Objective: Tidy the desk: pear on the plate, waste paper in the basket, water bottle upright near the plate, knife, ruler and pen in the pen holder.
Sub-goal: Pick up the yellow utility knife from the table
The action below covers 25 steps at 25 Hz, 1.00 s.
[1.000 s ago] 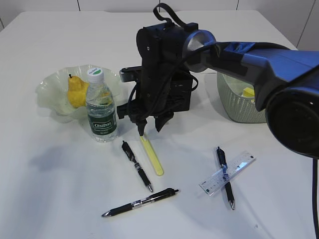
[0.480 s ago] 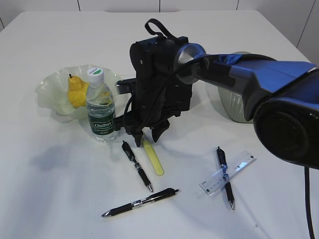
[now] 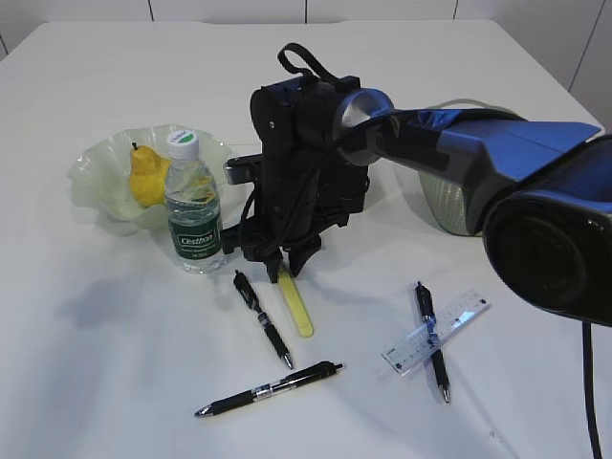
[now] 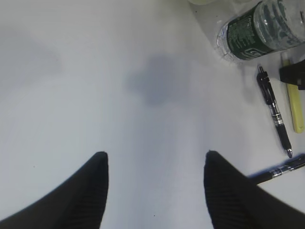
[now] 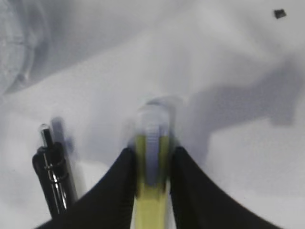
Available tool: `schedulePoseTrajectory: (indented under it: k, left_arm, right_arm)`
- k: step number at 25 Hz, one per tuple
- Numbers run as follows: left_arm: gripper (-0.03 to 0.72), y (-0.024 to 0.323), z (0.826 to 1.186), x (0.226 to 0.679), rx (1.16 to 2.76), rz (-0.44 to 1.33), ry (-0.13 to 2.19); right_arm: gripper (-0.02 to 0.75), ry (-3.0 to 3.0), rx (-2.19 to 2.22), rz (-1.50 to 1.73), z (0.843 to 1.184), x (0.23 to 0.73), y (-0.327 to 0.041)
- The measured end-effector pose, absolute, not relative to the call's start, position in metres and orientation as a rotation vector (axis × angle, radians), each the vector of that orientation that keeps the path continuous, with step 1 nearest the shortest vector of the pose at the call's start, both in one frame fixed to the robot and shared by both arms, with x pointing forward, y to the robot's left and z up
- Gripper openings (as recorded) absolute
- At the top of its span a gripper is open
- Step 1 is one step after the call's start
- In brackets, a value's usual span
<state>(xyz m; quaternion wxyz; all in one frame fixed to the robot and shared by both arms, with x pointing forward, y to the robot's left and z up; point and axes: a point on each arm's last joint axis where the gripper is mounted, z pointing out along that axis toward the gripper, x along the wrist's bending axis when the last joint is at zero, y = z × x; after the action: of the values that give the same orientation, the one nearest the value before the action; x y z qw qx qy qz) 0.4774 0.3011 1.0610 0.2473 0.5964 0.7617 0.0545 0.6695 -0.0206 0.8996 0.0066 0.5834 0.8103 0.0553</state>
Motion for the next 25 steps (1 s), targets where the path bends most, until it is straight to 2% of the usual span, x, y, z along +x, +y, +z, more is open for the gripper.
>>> schedulePoseTrajectory:
  k: [4, 12, 25]
  left_arm:
    - [0.447, 0.301, 1.061, 0.477, 1.626, 0.149, 2.077]
    - [0.447, 0.301, 1.061, 0.477, 1.626, 0.149, 2.077]
    - [0.447, 0.301, 1.061, 0.477, 1.629, 0.144, 2.078]
  right_arm:
    - [0.139, 2.535, 1.825, 0.173, 0.9, 0.67, -0.021]
    - [0.126, 2.537, 1.804, 0.185, 0.904, 0.67, -0.021]
    - [0.126, 2.42, 1.659, 0.415, 1.012, 0.664, -0.035]
